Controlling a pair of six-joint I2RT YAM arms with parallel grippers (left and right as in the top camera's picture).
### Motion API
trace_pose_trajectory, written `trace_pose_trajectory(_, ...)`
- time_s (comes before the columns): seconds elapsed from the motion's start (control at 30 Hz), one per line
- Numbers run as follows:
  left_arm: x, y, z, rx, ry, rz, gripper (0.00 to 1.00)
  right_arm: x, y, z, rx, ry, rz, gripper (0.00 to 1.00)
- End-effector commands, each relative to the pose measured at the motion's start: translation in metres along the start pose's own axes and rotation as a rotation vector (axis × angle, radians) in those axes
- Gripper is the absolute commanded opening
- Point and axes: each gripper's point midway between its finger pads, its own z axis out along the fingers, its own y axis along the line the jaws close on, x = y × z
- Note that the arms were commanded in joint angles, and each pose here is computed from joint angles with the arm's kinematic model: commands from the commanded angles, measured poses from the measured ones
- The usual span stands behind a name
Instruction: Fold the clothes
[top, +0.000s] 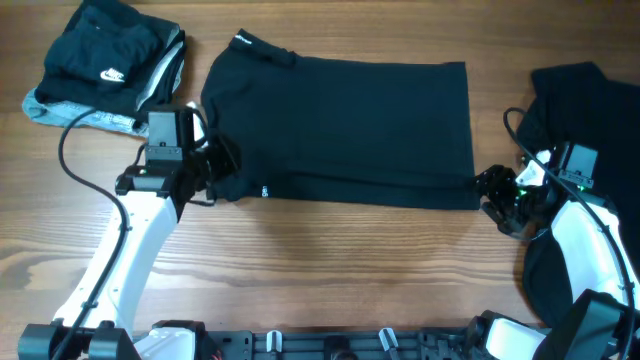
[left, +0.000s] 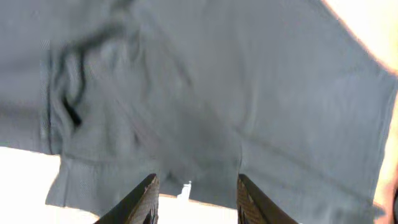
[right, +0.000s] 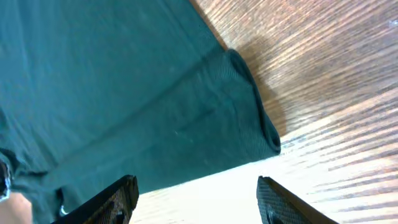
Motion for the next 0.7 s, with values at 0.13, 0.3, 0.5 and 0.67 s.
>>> trace_pose_trajectory(0.13, 0.06, 0.02, 0.04, -0.1, 0.253, 0.115, 0.49, -0.01, 0.005, -0.003, 0.001, -0.023, -0.049, 0.67)
trace_pose_trajectory(0.3, 0.063, 0.029, 0.078, -0.107, 0.279, 0.104, 0.49, -0.01, 0.005, -0.003, 0.002, -0.023, -0.049, 0.67)
trace_pose_trajectory(0.5, 0.028, 0.01, 0.087, -0.039, 0.132, 0.142, 0.39, -0.01, 0.005, -0.003, 0.002, -0.023, -0.049, 0.67)
trace_pose_trajectory(0.67, 0.028, 0.015, 0.089, -0.061, 0.127, 0.142, 0.04, -0.01, 0.005, -0.003, 0.001, -0.024, -0.049, 0.67)
